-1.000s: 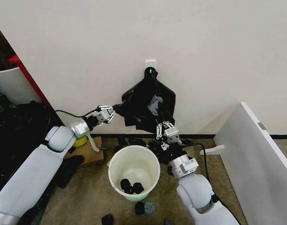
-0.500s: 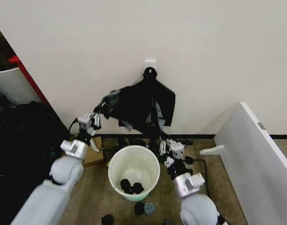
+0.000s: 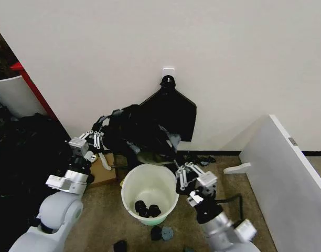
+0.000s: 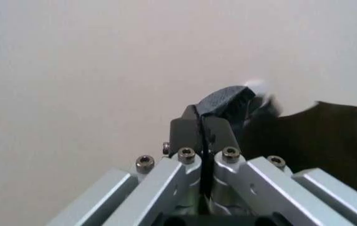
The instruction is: Place the garbage bag over the trash bin.
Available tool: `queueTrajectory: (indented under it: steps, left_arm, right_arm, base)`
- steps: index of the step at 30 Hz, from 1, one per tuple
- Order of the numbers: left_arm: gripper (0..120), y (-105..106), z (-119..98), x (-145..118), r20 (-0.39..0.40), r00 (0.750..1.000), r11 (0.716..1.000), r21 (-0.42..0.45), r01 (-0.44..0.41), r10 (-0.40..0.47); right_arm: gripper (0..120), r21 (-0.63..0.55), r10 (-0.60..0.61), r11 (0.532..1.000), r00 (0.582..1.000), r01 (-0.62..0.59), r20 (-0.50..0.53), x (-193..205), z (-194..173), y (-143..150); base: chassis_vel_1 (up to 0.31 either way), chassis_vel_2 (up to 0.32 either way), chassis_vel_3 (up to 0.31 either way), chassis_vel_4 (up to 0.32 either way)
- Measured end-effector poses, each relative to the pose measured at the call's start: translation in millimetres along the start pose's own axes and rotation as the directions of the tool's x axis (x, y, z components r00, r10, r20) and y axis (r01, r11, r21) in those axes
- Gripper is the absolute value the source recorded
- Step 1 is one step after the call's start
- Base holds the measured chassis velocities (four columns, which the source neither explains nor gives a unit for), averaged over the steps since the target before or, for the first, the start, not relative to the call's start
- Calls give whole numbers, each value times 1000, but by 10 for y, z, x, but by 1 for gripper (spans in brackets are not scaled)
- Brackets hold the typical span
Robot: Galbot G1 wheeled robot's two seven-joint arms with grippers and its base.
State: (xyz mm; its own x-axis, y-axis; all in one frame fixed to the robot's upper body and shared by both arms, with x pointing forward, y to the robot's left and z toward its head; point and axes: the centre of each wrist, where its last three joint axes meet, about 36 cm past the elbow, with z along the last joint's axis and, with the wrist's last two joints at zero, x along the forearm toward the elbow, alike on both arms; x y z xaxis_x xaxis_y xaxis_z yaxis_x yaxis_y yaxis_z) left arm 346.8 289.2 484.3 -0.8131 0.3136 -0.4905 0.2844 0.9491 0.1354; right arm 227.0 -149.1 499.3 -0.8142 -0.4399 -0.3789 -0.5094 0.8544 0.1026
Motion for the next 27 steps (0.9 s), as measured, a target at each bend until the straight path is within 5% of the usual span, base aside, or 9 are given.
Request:
queueTrajectory:
  steps: [13, 27]
  left_arm:
    - [0, -259, -360, 95, -48, 998, 999, -16, -31, 30]
    - [0, -564, -207, 335, -236, 971, 992, 114, 51, -23]
  right_arm:
    - [0, -9, 83, 996, 995, -84, -60, 50, -122, 59]
    - [0, 6, 129, 991, 978, -130, -161, 102, 95, 26]
  base:
    - [0, 0, 0, 0]
    - [0, 0, 0, 0]
